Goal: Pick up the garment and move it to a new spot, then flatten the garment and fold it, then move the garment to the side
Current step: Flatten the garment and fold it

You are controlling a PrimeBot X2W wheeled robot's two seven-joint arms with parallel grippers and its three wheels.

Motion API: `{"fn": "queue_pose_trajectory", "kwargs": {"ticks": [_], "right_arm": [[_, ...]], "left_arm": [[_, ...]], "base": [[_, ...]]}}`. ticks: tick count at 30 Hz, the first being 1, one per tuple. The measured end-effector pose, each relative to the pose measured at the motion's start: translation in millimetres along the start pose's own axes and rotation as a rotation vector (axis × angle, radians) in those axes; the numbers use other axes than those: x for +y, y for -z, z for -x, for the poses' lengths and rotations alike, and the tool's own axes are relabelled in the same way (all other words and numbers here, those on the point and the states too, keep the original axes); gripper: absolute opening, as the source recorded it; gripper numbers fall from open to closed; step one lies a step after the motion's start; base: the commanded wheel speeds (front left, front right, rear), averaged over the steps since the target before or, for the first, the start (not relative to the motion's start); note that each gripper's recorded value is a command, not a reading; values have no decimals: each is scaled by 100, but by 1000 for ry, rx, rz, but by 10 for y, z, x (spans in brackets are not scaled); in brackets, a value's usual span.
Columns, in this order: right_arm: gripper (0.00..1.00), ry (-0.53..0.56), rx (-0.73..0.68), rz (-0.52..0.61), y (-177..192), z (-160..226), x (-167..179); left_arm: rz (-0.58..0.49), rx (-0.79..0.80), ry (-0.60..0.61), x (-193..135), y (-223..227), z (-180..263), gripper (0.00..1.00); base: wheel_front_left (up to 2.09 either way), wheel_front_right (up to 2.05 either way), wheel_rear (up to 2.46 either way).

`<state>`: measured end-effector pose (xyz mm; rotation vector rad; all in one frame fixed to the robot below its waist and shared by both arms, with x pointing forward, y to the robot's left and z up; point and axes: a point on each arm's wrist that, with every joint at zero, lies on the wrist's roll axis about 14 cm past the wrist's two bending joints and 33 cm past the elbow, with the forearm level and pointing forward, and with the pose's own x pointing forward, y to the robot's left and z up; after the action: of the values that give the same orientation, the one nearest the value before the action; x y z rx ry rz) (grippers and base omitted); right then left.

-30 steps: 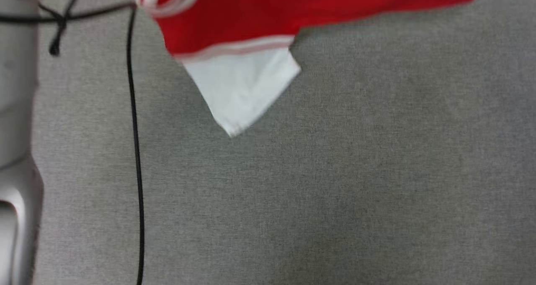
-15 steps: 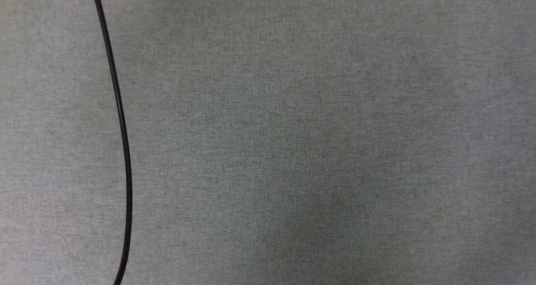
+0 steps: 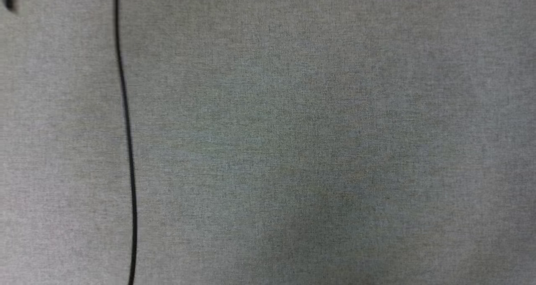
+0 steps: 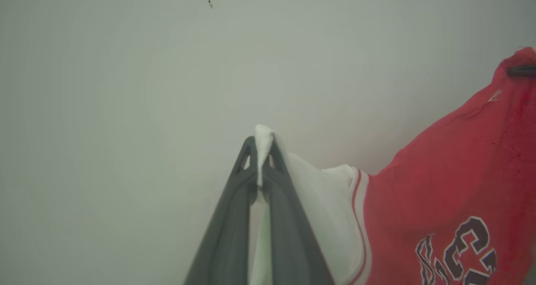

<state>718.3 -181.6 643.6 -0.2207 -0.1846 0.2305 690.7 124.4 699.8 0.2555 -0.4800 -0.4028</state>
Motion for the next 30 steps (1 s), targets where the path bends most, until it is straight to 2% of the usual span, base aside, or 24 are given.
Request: {"fn": "queue_pose_trajectory", "kwargs": {"ticks": [6, 11, 16, 30], "right_arm": [[0, -38, 63, -78, 404, 283, 194], [0, -72, 128, -105, 669, 631, 311], [0, -126, 205, -117, 890, 1064, 492], [0, -187, 355, -234, 1091, 2379, 828]], "left_arm": [[45, 92, 6, -95, 318, 393, 0], [90, 126, -12, -176, 384, 766, 0], [145, 187, -27, -426, 472, 1287, 0], [325, 379, -135, -971, 393, 2747, 0]], "base": [[0, 0, 0], [0, 0, 0], [0, 0, 0], [0, 0, 0]]}}
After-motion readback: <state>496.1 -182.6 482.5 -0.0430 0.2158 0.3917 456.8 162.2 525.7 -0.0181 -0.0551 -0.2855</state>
